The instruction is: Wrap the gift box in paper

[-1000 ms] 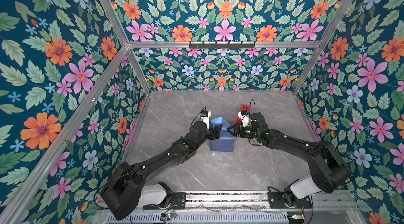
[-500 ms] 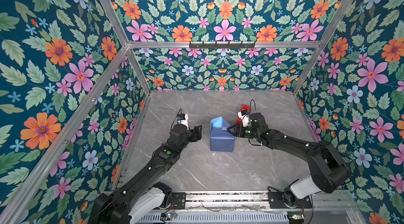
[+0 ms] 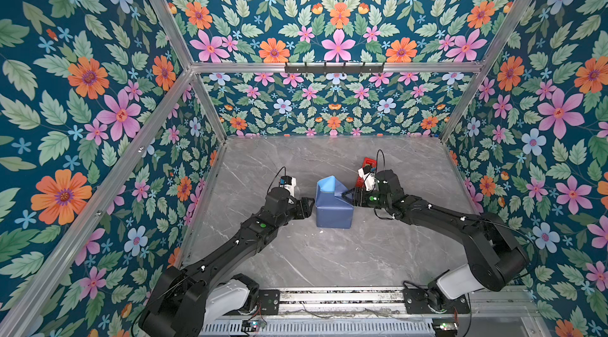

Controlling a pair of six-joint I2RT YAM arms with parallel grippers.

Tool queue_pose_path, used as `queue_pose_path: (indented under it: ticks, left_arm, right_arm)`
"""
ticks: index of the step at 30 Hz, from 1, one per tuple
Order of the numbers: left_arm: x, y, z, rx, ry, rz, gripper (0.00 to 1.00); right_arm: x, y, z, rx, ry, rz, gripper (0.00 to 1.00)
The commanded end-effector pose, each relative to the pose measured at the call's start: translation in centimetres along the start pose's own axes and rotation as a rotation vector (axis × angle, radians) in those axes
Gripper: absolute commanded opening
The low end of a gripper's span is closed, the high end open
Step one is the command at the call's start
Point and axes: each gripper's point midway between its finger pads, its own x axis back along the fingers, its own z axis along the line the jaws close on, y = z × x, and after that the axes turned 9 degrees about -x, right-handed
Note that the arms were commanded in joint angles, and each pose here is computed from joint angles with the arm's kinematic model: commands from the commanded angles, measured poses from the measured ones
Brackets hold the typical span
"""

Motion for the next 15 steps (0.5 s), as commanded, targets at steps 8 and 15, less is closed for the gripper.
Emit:
queue_pose_path:
  ticks: [8, 15]
  left_arm:
    - [-0.6, 1.0, -1.7, -0.012, -0.055, -0.029, 0.69]
    - [-1.4, 1.4, -1.6, -0.034, -0.042, -0.026, 0.69]
  right_arm:
    - [0.1, -1.3, -1.8, -0.024, -0.072, 0.041, 0.57]
    - [0.1, -1.3, -1.7, -0.025, -0.07, 0.042, 0.57]
